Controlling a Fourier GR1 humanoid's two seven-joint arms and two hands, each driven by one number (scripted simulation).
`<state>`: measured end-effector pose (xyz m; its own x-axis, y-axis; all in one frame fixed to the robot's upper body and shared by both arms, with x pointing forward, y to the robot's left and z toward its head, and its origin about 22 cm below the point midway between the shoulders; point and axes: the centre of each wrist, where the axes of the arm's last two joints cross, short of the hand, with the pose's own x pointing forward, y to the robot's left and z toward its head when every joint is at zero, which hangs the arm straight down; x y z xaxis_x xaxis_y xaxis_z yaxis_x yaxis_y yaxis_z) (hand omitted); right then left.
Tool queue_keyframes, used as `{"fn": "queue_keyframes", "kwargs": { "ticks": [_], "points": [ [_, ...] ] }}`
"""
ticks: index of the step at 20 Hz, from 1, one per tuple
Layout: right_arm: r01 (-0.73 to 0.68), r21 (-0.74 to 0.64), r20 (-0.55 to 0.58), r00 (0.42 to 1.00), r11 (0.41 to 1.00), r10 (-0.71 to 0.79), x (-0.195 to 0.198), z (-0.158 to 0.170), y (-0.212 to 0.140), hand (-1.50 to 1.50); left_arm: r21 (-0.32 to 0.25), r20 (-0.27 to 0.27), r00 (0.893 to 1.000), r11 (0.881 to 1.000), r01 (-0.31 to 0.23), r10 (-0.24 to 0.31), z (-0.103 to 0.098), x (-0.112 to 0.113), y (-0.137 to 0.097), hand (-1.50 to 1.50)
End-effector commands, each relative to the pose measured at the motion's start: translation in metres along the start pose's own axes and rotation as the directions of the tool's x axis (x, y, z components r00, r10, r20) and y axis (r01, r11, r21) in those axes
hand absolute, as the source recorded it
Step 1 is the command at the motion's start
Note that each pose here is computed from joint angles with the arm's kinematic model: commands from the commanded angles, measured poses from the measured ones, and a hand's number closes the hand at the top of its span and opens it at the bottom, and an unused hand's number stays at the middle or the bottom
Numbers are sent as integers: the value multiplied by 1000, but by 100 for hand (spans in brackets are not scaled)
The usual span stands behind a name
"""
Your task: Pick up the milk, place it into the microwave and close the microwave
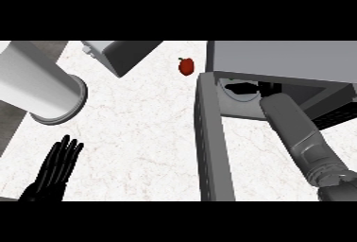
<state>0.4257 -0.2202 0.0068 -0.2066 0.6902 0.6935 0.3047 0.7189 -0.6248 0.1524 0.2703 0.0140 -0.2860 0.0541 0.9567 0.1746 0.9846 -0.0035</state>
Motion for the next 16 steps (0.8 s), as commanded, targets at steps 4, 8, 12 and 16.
{"fn": "queue_keyframes", "kwargs": {
  "ticks": [4,8,12,16],
  "points": [
    [150,1,-27,988,989,-150,-20,21,3,-150,-22,12,1000,1000,-13,14,4,-9,-13,-150],
    [235,0,-62,970,972,-234,-27,41,16,-150,-18,7,1000,1000,1,-1,-15,-1,-22,-150],
    [267,21,-79,961,963,-265,-54,67,9,-150,-27,4,1000,1000,-1,1,-3,-1,-26,-150],
    [321,18,-64,946,947,-319,-62,80,12,-150,-39,9,1000,999,-16,17,-14,-5,-33,-150]
  ]
}}
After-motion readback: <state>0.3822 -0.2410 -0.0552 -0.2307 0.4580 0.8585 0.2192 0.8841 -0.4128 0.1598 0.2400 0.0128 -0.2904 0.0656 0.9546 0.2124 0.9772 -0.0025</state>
